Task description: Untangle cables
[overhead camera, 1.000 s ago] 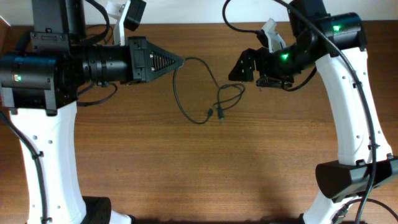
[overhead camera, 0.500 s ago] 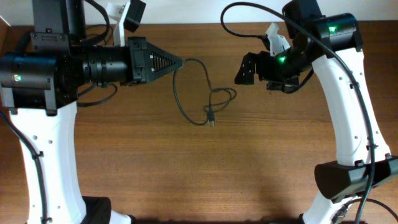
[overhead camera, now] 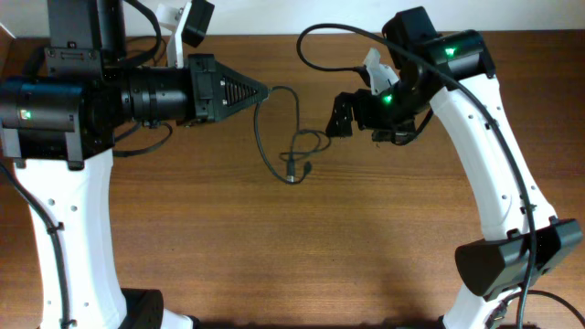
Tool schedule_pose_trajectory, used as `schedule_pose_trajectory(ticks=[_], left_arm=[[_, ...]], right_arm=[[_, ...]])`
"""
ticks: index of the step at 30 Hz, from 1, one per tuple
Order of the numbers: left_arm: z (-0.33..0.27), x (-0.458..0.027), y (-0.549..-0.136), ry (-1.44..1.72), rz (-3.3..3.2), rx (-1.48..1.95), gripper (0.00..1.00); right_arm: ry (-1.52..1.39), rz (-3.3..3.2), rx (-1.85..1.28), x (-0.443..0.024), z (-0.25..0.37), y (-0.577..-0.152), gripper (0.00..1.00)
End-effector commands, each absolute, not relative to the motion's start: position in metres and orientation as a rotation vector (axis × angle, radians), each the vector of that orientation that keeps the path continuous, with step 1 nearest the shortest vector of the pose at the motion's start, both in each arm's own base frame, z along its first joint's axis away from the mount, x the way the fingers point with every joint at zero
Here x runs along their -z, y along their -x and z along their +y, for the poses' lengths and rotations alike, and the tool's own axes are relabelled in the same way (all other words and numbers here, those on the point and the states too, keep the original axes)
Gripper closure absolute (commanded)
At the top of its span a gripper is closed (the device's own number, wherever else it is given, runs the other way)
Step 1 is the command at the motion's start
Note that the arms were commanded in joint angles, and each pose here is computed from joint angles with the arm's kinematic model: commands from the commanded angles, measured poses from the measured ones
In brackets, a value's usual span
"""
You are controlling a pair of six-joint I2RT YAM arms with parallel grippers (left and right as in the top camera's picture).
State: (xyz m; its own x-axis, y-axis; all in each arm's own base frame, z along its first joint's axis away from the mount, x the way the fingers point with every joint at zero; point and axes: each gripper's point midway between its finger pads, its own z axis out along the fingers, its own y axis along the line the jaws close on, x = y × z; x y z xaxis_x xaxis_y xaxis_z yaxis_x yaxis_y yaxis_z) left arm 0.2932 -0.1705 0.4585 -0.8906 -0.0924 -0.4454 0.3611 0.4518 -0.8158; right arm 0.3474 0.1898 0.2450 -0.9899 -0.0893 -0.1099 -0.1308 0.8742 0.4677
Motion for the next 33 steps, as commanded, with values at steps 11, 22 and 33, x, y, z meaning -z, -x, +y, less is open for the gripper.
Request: schedule_pose_trajectory(ticks=[11,22,33], left_arm=[[-0.172,-0.470,-0.283,-0.256,2.244,1.448,1.00],[-0.102,-0.407,-0.314,0.230,2.492,0.882,1.00],[0.002,-0.363,-0.319,0.651,2.536,0.211,1.00]], right_arm=[[0.132,3.042,-0.673,-0.212,0.191,-0.342,0.02],[-0.186,3.171,-0.228,-0.139,0.110,-0.346,0.02],[-0.455,3.186,-0.593,-0.150,0.060,-0.342,0.01]])
